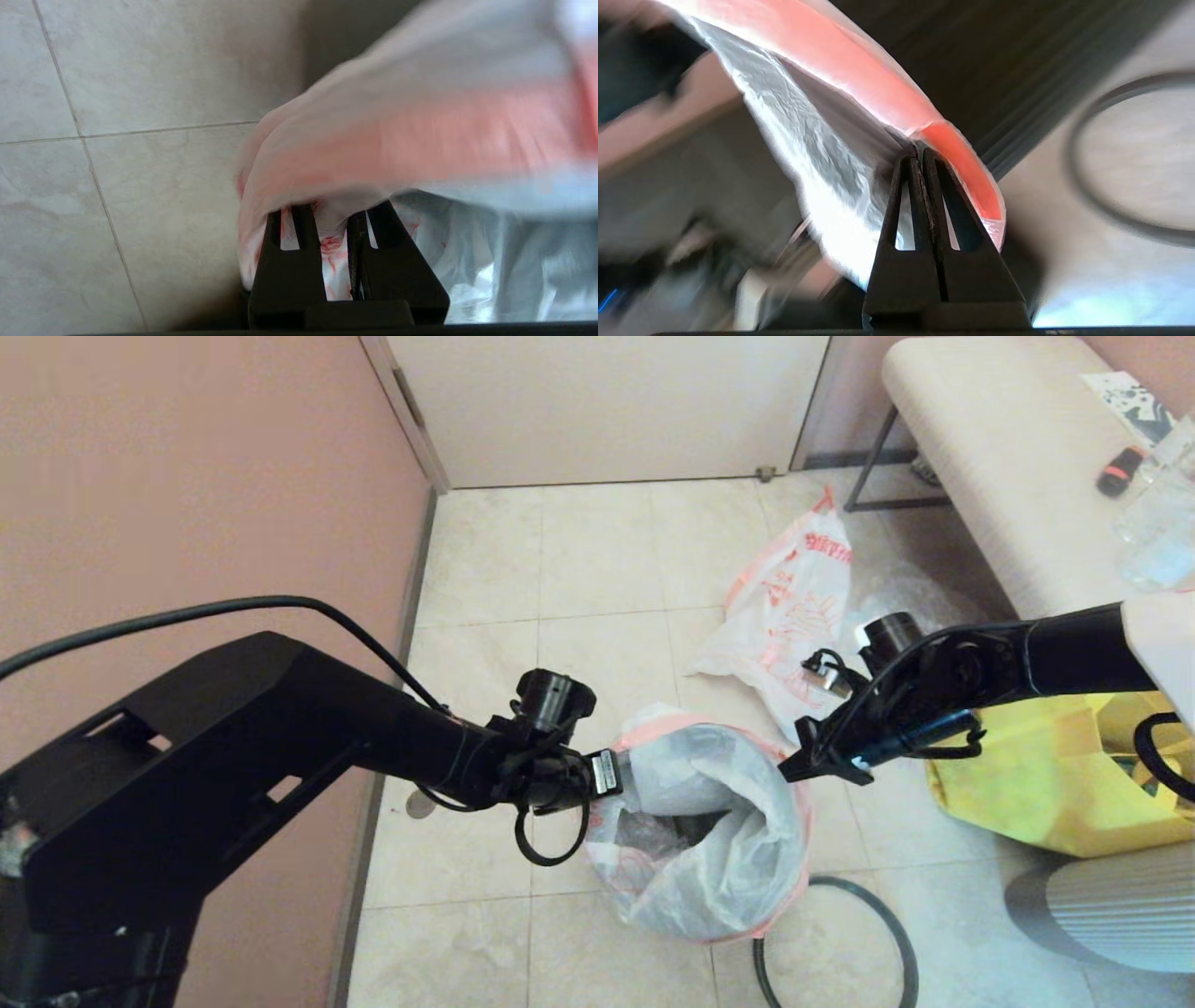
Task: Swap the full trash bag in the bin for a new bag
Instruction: Put the new garbage bag on the trash can
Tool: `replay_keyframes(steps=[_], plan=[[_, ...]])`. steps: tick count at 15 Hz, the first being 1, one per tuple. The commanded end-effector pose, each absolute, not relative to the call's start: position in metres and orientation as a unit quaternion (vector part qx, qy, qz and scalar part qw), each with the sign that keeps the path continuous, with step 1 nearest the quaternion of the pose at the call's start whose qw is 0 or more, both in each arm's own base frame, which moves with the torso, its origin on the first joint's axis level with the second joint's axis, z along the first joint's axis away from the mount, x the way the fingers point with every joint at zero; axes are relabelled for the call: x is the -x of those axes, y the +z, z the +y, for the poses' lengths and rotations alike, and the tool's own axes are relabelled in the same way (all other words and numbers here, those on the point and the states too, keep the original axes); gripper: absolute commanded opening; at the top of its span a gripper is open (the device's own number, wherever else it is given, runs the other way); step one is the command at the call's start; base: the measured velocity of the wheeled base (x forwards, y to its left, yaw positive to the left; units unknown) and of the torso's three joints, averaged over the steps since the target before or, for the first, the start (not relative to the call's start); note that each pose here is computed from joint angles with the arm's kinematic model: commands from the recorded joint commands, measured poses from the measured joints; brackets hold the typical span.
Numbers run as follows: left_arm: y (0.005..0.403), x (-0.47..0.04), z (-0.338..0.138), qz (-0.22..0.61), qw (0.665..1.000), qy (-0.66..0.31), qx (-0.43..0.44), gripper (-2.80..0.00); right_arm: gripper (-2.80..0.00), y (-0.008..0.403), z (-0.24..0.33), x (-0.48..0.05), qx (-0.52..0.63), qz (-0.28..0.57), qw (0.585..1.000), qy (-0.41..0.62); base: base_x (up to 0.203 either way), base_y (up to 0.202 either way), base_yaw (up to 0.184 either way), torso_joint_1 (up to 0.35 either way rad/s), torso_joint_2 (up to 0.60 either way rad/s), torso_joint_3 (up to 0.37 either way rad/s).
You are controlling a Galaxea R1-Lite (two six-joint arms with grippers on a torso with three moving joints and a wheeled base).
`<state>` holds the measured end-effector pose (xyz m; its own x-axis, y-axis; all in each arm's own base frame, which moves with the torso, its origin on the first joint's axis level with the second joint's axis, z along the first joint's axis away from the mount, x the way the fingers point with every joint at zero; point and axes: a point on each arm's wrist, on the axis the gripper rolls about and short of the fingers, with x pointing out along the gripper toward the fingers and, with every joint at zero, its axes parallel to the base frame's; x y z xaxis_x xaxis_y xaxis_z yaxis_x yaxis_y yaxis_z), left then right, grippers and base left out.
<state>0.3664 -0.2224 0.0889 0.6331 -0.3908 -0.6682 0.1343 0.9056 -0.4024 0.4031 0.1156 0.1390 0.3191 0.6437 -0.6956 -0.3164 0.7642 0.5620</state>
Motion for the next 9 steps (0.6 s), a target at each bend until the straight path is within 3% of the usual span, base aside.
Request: replay_keyframes(steps=[1, 9], plan=[[0.102, -0.360, -0.224, 0.392, 0.891, -0.158, 0.163, -2.80, -2.80, 0.133, 0.126, -0.413, -0.152, 0.495, 0.814, 0.263, 0.000, 0.000, 0.000, 0.000, 0.00, 0.000], [0.103, -0.354, -0.223, 0.402, 0.882, -0.179, 0.167, -2.80, -2.80, 0.108, 0.204, -0.423, -0.118, 0.449, 0.861, 0.208, 0.000, 0.000, 0.000, 0.000, 0.00, 0.000]])
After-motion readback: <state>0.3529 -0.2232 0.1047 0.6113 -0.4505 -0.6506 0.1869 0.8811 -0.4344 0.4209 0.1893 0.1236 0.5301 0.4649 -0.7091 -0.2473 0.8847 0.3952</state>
